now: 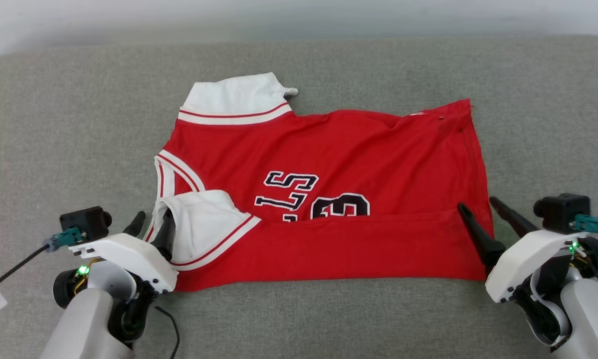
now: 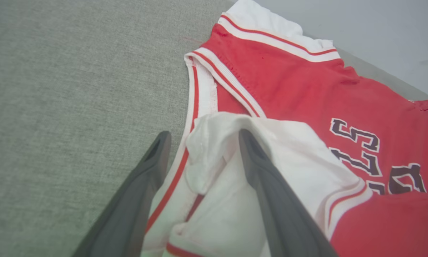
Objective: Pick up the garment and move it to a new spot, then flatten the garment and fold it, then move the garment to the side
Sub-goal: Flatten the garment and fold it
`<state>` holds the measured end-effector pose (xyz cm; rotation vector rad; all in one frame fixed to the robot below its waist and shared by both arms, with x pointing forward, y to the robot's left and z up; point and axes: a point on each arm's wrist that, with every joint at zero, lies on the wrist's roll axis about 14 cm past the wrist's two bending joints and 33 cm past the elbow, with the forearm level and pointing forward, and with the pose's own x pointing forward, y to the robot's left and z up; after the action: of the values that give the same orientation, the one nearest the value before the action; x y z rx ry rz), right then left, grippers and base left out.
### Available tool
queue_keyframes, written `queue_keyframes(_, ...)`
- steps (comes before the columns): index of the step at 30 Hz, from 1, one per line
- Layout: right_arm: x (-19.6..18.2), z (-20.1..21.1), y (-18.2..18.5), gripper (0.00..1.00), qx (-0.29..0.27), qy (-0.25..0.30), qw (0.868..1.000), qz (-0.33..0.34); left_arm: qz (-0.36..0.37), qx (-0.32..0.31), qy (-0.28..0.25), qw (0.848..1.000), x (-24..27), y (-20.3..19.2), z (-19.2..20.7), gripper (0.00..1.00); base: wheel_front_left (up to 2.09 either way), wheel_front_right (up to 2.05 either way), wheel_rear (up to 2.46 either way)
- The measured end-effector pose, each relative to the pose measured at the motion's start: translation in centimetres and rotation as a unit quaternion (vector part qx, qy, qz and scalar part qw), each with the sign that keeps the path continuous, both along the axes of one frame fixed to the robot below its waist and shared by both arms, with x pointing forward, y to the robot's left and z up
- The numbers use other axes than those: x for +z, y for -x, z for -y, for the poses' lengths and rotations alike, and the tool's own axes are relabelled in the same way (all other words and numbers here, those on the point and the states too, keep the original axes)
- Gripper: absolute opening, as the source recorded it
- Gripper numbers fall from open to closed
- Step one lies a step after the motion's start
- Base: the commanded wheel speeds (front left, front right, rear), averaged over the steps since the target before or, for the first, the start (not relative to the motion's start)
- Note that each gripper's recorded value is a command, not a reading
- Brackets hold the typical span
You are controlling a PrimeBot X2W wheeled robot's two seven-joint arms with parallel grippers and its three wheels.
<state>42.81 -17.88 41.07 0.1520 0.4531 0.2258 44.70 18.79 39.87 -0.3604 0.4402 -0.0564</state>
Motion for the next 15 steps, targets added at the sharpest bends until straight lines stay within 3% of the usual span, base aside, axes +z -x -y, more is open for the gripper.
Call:
queue_keyframes(7,7.1,0.9,-0.4,1.0,-0.022,-0.017,0.988,0.155,0.015,-0.025,-0.024,0.999,3.1,-0.1,-1.2,1.0,0.0,0.0,0.0)
queue_keyframes(11,10.2,1.6,0.6,1.0,-0.034,-0.015,0.976,0.213,0.008,-0.059,-0.048,0.997,5.0,0.2,-1.5,1.0,0.0,0.0,0.0)
queue_keyframes(15,12.0,2.1,1.7,1.0,-0.042,-0.011,0.969,0.242,-0.046,-0.106,-0.074,0.991,5.1,1.1,-1.5,1.0,0.0,0.0,0.0)
